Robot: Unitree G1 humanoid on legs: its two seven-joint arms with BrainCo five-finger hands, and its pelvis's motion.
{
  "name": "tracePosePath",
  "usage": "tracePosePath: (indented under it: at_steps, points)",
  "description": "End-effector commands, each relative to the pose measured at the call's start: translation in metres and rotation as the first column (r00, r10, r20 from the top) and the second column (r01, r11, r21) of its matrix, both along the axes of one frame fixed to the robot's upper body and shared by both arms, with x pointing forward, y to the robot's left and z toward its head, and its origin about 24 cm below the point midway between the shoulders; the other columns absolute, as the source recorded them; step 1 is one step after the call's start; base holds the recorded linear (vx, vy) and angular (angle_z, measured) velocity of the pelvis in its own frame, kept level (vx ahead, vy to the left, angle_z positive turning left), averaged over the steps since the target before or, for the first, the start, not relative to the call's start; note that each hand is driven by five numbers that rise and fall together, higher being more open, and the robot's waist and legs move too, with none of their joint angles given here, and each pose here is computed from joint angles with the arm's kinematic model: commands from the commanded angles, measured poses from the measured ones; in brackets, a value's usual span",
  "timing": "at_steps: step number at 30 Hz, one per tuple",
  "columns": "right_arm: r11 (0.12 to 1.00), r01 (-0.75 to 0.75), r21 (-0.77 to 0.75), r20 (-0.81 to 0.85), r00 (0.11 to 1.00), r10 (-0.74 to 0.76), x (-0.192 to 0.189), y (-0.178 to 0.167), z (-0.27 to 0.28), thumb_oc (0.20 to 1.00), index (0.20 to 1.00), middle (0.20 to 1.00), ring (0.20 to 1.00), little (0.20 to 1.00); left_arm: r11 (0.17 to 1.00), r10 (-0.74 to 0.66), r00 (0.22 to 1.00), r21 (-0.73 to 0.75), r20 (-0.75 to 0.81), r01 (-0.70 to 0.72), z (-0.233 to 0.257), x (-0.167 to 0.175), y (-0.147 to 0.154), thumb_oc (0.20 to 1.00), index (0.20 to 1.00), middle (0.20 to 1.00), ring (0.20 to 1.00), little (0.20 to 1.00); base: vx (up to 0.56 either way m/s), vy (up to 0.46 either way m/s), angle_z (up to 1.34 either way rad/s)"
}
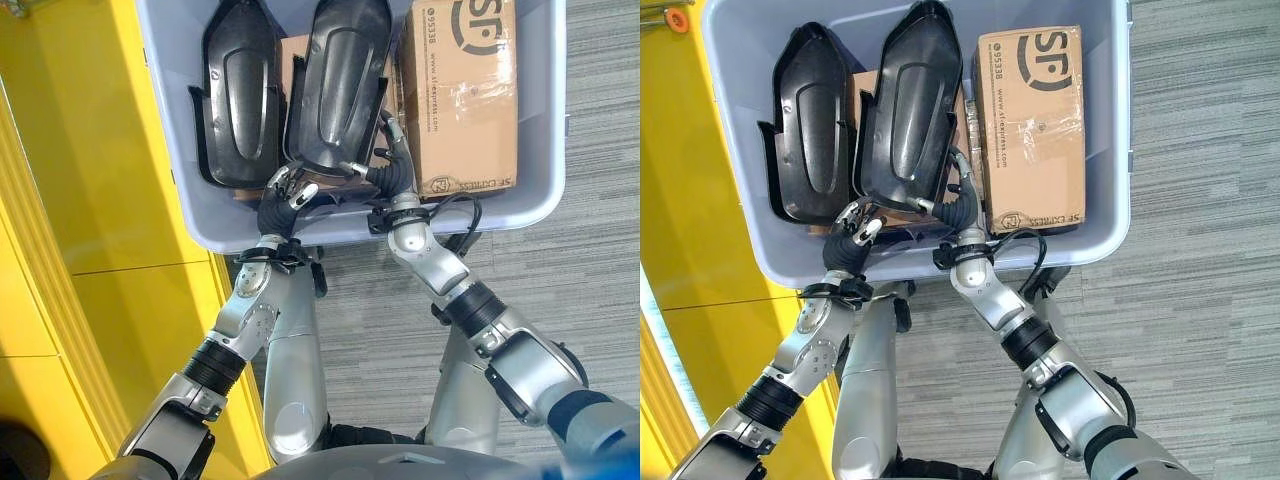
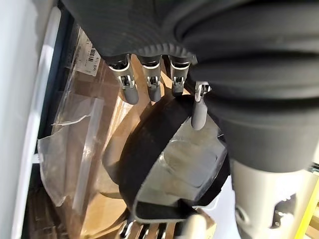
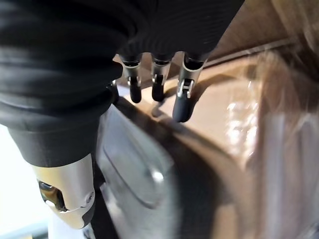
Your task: Move parts from the plastic box to the shelf.
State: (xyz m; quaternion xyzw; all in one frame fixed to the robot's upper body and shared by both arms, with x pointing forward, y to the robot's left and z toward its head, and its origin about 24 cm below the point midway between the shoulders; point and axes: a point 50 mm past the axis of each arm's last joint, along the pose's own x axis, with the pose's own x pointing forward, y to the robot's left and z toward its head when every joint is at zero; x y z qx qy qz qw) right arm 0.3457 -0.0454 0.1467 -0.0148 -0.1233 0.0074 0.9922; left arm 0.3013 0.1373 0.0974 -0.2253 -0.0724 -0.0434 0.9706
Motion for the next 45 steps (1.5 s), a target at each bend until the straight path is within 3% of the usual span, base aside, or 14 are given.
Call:
tracePosePath:
  at_steps: [1,4,5,6,15,26,40,45]
  points:
    - [0.977,-0.016,0.211,-0.429,0.897,0.107,-0.006,0.022,-0.071,1.000,1.000,1.000,1.000,1.000,0.995,-0.102,0.995,0.001,-0.009,0.102,-0.011,-0.018,-0.022,1.000,1.000,1.000,1.000,1.000,-0.01,0.051,0.01]
    - [0.978,0.011,0.209,-0.423,0.903,0.080,-0.006,0.019,-0.076,1.000,1.000,1.000,1.000,1.000,0.996,-0.094,0.996,-0.005,-0.005,0.094,-0.012,-0.017,-0.025,1.000,1.000,1.000,1.000,1.000,-0.02,0.041,-0.01]
    - [0.976,-0.023,0.216,-0.429,0.896,0.116,-0.005,0.018,-0.078,0.297,0.297,0.297,0.297,0.297,0.996,-0.090,0.996,-0.010,0.000,0.090,-0.012,-0.017,-0.026,1.000,1.000,1.000,1.000,1.000,0.00,0.000,0.00]
    - [0.977,-0.029,0.212,-0.434,0.893,0.121,-0.006,0.019,-0.079,0.200,0.200,0.200,0.200,0.200,0.996,-0.089,0.996,-0.011,-0.003,0.089,-0.013,-0.017,-0.025,1.000,1.000,1.000,1.000,1.000,-0.02,0.030,0.04]
    - [0.979,-0.042,0.201,-0.459,0.879,0.132,-0.011,0.022,-0.083,0.200,0.200,0.200,0.200,0.200,0.997,-0.083,0.997,-0.010,0.005,0.083,-0.010,-0.016,-0.026,1.000,1.000,1.000,1.000,1.000,0.00,0.003,0.01]
    - [0.991,-0.115,-0.066,-0.390,0.917,0.081,-0.007,0.020,-0.076,0.200,0.200,0.200,0.200,0.200,0.997,-0.076,0.997,-0.004,0.008,0.076,-0.009,-0.017,-0.022,1.000,1.000,1.000,1.000,1.000,0.00,0.000,0.00]
    - [0.988,-0.152,-0.024,-0.358,0.924,0.134,-0.005,0.027,-0.070,0.200,0.200,0.200,0.200,0.200,0.997,-0.071,0.997,0.023,0.003,0.071,-0.010,-0.018,-0.014,1.000,1.000,1.000,1.000,1.000,0.00,-0.044,-0.01]
    - [0.986,-0.148,-0.075,-0.360,0.926,0.112,-0.002,0.025,-0.068,0.200,0.200,0.200,0.200,0.200,0.997,-0.064,0.998,0.036,-0.006,0.064,-0.011,-0.018,-0.012,1.000,1.000,1.000,1.000,1.000,0.01,-0.075,-0.03]
